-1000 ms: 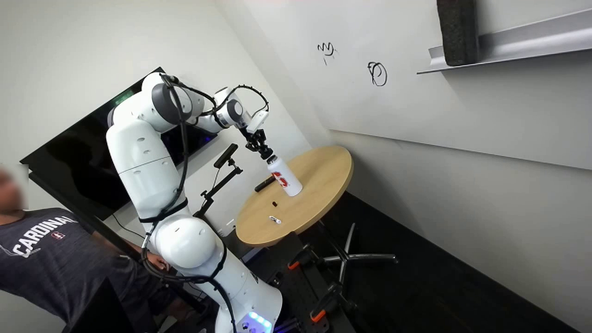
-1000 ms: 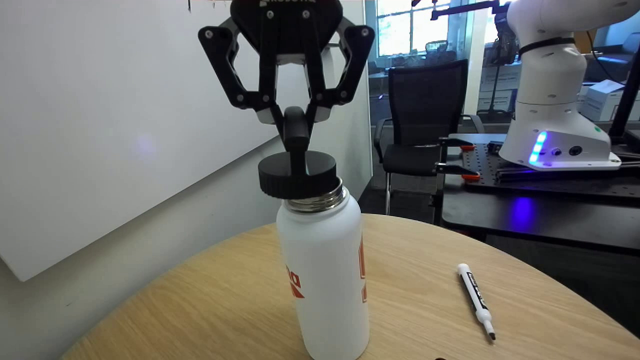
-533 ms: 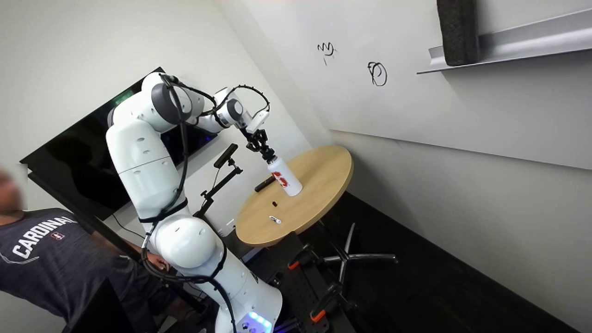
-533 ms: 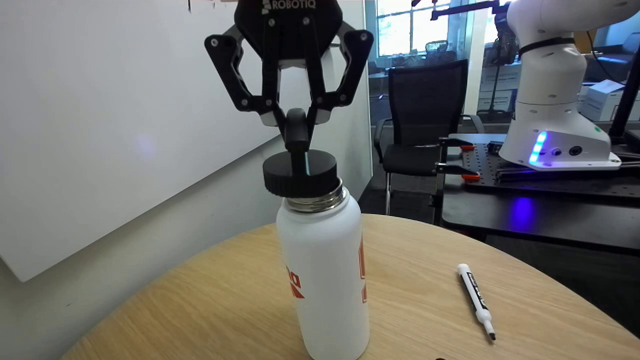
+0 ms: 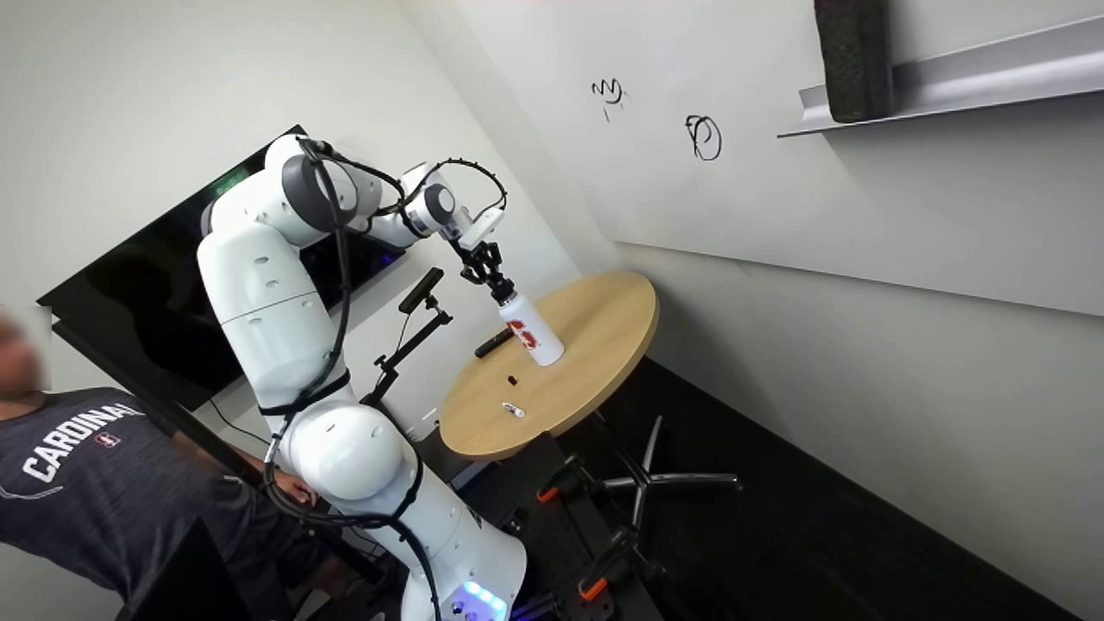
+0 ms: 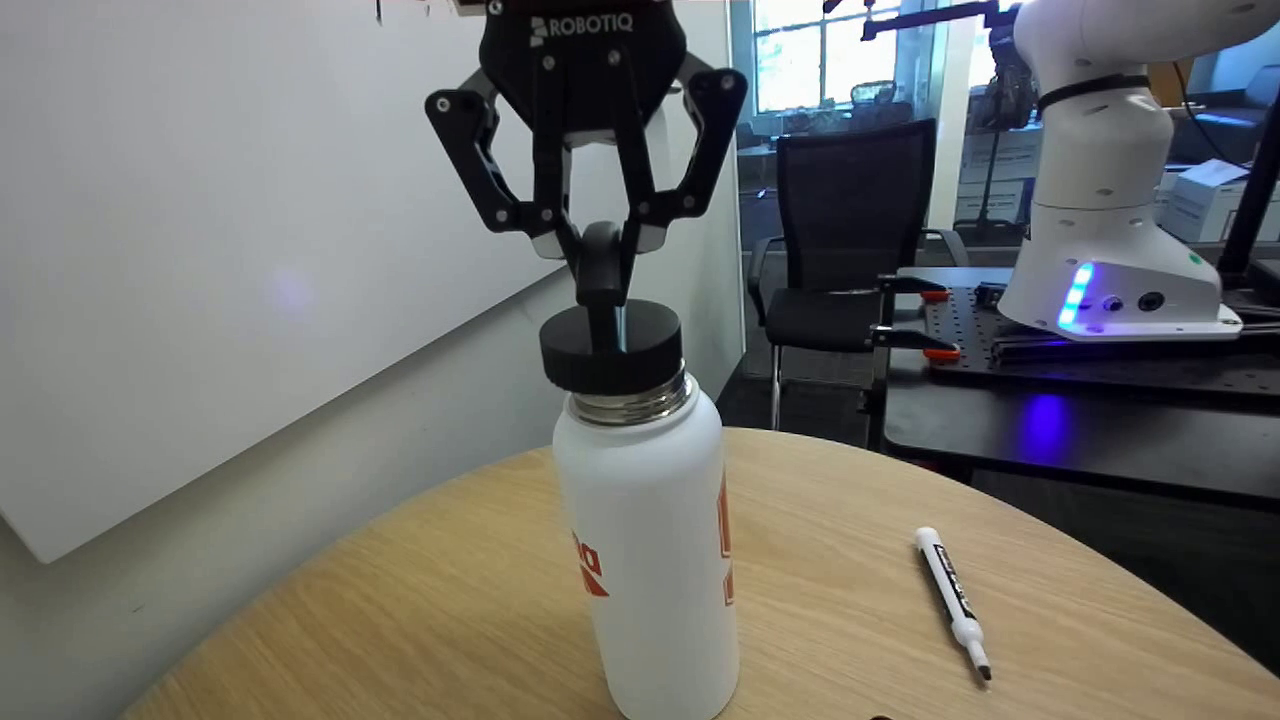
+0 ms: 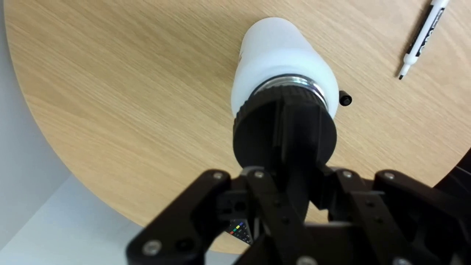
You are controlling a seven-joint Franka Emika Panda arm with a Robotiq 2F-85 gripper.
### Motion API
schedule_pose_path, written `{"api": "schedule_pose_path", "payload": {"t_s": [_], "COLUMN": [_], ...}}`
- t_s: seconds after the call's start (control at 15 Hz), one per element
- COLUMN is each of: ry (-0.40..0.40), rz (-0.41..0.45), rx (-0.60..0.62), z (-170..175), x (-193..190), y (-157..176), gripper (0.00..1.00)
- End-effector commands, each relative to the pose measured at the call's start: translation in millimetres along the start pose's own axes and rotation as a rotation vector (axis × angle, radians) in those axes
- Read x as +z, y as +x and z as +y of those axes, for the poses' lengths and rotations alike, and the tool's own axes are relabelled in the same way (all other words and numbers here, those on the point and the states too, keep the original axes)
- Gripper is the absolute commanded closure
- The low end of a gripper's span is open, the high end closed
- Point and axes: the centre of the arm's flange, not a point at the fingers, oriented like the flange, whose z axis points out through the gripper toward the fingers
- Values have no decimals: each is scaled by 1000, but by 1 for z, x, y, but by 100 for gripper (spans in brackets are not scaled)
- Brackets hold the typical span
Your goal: Pick up the black lid and put it on top of the white bottle
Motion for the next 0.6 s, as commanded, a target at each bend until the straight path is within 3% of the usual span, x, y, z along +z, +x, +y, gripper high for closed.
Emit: {"api": "schedule_pose_path", "payload": {"t_s": [0.0, 0.33, 0.47, 0.53], "ry": [12, 20, 12, 12], "rz": [-34, -41, -46, -45], "rx": [23, 35, 34, 33], "z": [-7, -9, -9, -9], "x": [-8, -6, -6, -6], "y": [4, 4, 3, 3], "gripper": [96, 96, 59, 53]}}
